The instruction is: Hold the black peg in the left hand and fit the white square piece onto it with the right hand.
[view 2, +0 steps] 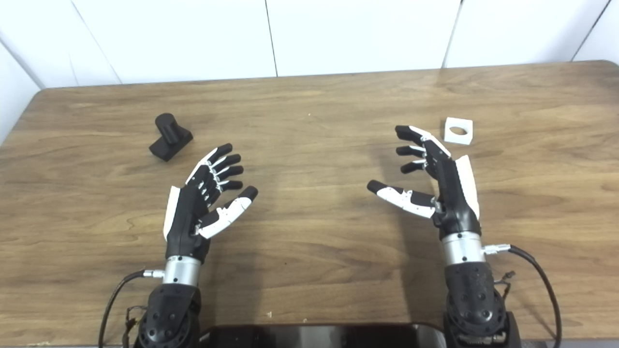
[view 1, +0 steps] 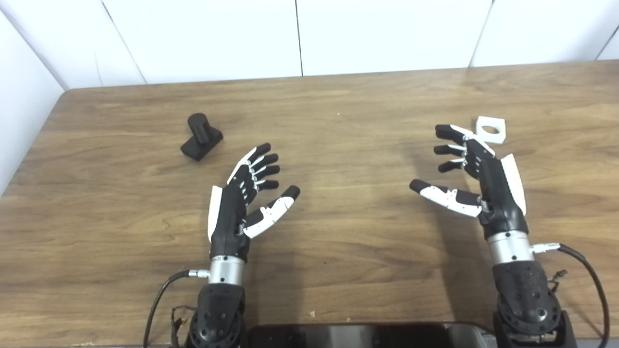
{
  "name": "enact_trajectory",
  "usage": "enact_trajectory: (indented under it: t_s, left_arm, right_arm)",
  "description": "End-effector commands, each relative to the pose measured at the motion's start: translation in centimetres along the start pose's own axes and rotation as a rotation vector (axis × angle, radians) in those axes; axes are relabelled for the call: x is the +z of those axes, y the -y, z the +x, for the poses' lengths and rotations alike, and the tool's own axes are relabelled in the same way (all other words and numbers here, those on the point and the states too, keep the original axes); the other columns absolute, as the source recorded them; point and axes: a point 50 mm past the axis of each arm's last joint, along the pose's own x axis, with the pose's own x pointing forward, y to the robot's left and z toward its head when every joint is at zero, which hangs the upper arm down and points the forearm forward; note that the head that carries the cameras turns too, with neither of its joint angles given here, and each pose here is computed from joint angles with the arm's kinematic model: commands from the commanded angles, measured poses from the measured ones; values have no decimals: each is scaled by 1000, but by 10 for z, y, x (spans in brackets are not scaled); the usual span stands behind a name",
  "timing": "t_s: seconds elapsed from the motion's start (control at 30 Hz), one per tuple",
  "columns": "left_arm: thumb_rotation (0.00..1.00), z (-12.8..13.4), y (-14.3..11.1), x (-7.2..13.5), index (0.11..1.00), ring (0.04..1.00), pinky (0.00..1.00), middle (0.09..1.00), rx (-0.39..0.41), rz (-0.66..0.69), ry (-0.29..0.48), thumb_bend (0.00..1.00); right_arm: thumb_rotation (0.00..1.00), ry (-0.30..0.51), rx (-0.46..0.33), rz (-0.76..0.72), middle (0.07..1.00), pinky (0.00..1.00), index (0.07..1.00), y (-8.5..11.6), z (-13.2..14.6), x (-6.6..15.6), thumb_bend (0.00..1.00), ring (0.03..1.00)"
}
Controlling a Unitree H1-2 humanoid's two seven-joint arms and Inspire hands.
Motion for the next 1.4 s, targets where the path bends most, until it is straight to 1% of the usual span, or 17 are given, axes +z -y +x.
enact_trajectory:
  t_s: [0.0,0.07,0.13,0.2,0.3,0.4,0.47,0.53,0.63,0.67,0.77,0.83,1.03,1.1,1.23,1.37]
  left_arm:
    - [180,1,-1,14,821,755,633,795,-16,-3,65,619]
    - [172,1,1,13,820,753,619,795,-29,-6,62,618]
    - [166,0,6,13,821,750,596,795,-39,-9,61,628]
    - [176,0,11,12,823,749,597,800,-49,-3,61,629]
    - [186,0,19,8,828,760,610,806,-72,3,46,633]
    - [189,0,26,4,824,760,608,801,-90,14,29,639]
    - [185,-1,30,1,820,761,603,801,-102,25,24,636]
    - [183,-1,31,-1,817,757,600,800,-116,40,22,630]
    - [149,1,33,-3,792,729,571,778,-131,32,21,636]
    - [144,1,33,-3,786,724,567,773,-132,30,21,641]
    - [160,2,32,-3,763,707,567,758,-120,49,40,666]
    - [155,3,30,-1,753,705,571,751,-110,59,53,670]
    - [132,9,22,10,725,685,542,744,-52,80,97,678]
    - [130,13,15,17,717,677,530,738,-24,135,114,684]
    - [116,19,-1,33,701,664,526,720,25,254,141,638]
    - [85,27,-22,45,674,632,513,689,62,332,161,650]
  right_arm:
    - [180,43,-10,0,790,552,770,3,-6,6,704,712]
    - [174,41,-10,-7,791,553,771,5,-6,5,703,712]
    - [199,41,-8,-24,795,561,775,8,-7,4,687,715]
    - [189,40,-9,-29,802,572,779,12,-7,2,671,720]
    - [151,27,-3,-14,811,571,786,19,-7,-3,660,729]
    - [92,7,3,11,816,572,791,23,-9,-5,653,736]
    - [26,-2,10,20,821,578,793,26,-10,-5,639,743]
    - [6,-3,10,17,820,580,792,27,-10,-5,632,741]
    - [77,2,5,-2,792,579,769,27,-9,-7,646,706]
    - [84,3,5,-2,788,577,766,27,-8,-7,647,702]
    - [105,5,7,-5,785,571,764,28,-8,-7,648,700]
    - [120,5,7,-5,782,566,759,28,-8,-6,652,698]
    - [133,4,9,-18,776,557,754,28,-7,-3,652,697]
    - [130,5,6,-21,773,552,752,28,-6,-2,653,694]
    - [132,5,-5,-22,757,531,735,29,-6,1,647,677]
    - [92,7,-15,-25,744,510,722,30,-7,2,624,660]
